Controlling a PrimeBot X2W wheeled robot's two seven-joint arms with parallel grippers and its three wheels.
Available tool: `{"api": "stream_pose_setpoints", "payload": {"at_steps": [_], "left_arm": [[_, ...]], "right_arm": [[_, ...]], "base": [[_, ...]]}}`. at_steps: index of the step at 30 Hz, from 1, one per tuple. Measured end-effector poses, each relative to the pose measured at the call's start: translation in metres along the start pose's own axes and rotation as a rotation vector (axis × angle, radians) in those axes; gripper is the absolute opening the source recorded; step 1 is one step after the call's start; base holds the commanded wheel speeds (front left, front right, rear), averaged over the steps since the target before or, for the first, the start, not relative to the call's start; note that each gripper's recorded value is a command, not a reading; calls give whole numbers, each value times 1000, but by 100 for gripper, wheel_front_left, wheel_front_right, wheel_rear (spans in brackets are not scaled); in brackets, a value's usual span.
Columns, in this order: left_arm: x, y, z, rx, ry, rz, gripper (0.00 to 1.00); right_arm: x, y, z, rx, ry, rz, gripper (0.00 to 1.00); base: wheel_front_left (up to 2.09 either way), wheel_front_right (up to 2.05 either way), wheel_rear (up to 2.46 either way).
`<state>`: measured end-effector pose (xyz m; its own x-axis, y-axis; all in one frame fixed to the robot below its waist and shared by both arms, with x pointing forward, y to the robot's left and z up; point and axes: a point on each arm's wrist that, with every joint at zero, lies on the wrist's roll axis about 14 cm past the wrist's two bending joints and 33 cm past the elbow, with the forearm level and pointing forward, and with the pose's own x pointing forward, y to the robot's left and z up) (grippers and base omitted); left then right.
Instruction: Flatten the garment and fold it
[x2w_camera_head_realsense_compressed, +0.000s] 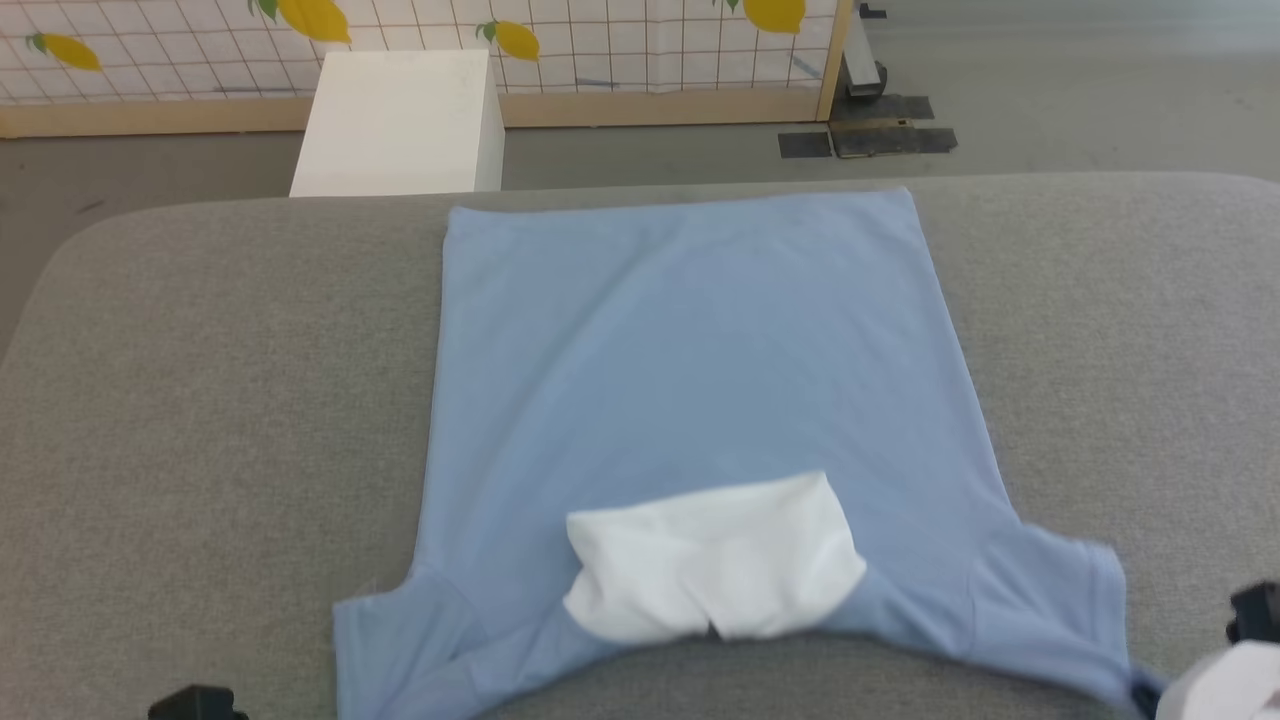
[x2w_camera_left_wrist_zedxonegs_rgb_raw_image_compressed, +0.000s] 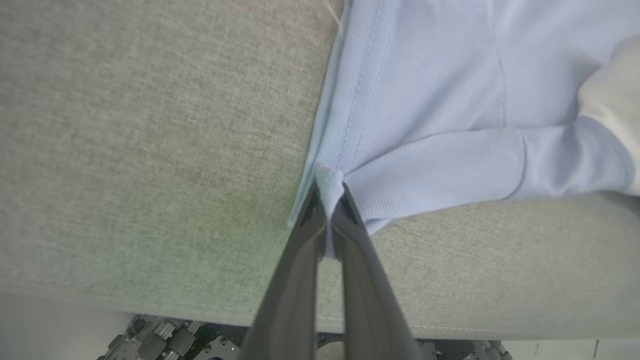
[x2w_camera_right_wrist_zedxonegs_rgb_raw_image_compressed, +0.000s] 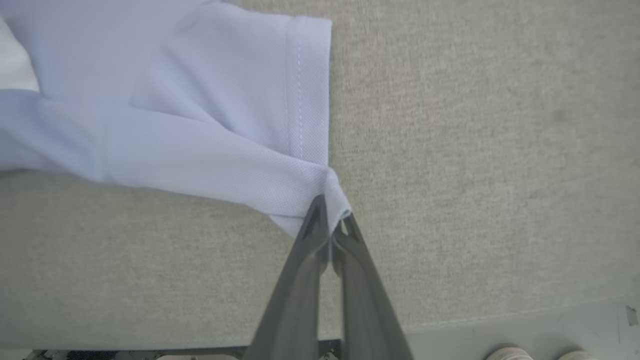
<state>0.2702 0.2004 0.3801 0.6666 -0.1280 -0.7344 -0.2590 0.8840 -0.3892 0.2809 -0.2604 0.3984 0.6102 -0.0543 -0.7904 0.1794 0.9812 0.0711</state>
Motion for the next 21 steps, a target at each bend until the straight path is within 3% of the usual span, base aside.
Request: {"api": "stream_pose_setpoints", "payload": {"at_steps": [4, 11, 18, 20, 21], "left_arm": [[-5, 6, -12, -9, 29, 18, 0], [-2, 0, -15, -3, 35, 1, 0], [2, -7, -15, -10, 28, -34, 0], [3, -8, -14, -15, 29, -43, 0], [3, -9, -14, -16, 25, -45, 0]], "right_arm": [[-6, -7, -31, 48, 93, -25, 0], [4, -1, -55, 93, 135, -6, 0], [15, 6, -57, 111, 121, 20, 0], [15, 7, -54, 110, 113, 22, 99], [15, 8, -51, 107, 105, 26, 100]], "base": [[0, 0, 0], [0, 0, 0], [0, 0, 0], [0, 0, 0], [0, 0, 0]]}}
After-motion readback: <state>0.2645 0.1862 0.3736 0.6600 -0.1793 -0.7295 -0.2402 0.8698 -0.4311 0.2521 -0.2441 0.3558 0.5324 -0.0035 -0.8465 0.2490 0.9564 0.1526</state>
